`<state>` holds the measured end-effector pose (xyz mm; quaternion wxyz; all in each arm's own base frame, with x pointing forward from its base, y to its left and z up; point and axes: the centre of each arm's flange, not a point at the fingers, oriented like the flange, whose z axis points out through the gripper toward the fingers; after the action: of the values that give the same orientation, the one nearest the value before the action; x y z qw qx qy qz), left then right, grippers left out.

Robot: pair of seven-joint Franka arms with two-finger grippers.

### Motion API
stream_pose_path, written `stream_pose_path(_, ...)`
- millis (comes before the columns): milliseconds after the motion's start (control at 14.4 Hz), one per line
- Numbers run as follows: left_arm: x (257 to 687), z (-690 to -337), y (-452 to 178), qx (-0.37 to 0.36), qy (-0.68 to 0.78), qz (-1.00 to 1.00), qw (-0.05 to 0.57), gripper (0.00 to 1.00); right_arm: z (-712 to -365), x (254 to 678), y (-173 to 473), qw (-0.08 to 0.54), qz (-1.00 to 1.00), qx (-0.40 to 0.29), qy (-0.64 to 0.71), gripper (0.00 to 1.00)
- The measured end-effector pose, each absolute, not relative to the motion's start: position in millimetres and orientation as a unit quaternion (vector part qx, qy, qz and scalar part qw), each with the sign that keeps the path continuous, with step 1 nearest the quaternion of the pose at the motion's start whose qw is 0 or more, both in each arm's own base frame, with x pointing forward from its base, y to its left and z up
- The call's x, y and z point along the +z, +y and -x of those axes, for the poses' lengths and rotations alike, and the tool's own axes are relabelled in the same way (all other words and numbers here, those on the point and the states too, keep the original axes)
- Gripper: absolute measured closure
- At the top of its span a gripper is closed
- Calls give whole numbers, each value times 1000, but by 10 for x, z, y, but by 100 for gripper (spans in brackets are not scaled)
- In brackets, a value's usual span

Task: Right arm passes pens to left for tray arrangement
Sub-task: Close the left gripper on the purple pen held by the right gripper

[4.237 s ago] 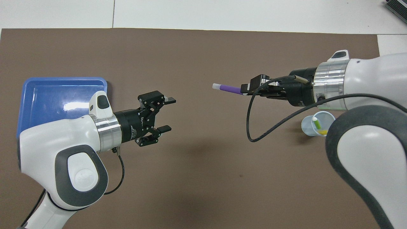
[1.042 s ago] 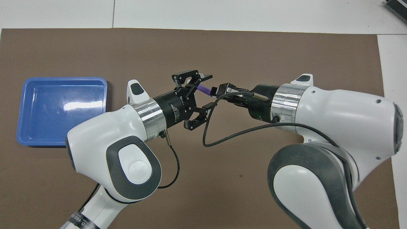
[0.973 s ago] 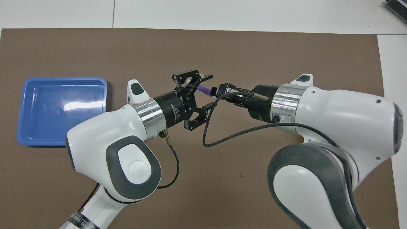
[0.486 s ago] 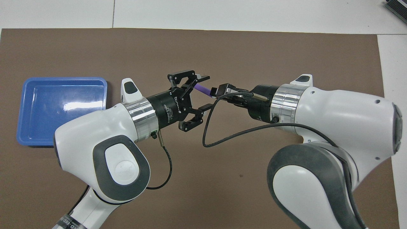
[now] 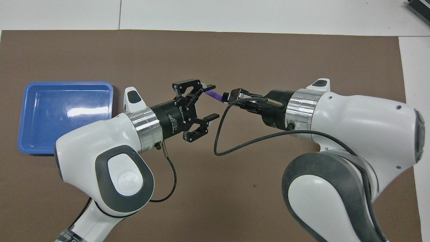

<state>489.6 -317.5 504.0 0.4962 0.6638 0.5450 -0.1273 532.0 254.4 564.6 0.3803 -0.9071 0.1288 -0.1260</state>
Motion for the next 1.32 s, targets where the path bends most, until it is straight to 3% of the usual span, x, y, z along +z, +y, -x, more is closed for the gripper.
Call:
stream_pose_path(208,5046,-4894,-3175,-127,544,-664,497,20,-5320,5646,2544,380,907,-126,129,81)
stream_pose_path(278,5050,-4894,-3173,-126,544,-664,497,29,-5320,5646,2544,380,907,-126,129,81)
stream_pose_path(347,5053,-4896,-3170,-125,544,-664,498,30,-5320,5646,2544,380,907,-126,129,81)
stream_pose_path(1320,5093,-4927,-3150,-105,551,-656,504,28,-5295,5646,2597,381,908,-124,124,81)
